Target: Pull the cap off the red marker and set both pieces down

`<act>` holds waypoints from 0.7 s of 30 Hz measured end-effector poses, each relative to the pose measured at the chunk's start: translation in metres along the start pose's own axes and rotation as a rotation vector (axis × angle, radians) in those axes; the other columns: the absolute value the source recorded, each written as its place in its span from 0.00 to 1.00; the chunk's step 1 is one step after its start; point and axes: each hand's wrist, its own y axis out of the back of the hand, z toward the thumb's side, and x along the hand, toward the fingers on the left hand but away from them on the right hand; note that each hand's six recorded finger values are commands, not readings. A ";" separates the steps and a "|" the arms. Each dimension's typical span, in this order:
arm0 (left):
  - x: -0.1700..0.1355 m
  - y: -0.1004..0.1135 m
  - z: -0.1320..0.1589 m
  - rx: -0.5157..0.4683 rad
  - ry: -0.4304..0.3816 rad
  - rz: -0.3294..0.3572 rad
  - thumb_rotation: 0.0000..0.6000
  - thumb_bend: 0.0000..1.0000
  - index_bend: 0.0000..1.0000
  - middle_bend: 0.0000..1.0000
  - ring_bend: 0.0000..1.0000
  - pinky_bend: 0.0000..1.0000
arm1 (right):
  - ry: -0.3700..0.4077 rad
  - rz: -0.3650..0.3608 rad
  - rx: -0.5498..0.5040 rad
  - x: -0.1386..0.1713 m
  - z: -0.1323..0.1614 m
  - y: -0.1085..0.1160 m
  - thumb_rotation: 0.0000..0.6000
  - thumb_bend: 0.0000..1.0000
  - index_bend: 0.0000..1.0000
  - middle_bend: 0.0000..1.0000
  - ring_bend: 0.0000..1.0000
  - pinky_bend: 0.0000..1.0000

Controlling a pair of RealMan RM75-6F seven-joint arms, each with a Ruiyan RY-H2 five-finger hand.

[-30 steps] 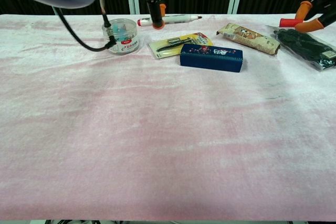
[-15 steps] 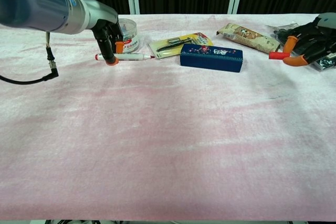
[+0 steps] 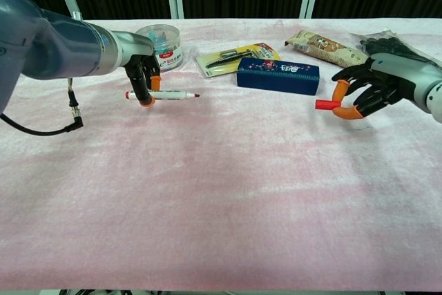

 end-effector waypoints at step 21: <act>-0.003 0.000 0.007 0.004 -0.035 -0.045 1.00 0.13 0.13 0.21 0.00 0.00 | -0.074 0.095 0.025 0.003 0.002 -0.003 1.00 0.12 0.07 0.00 0.15 0.23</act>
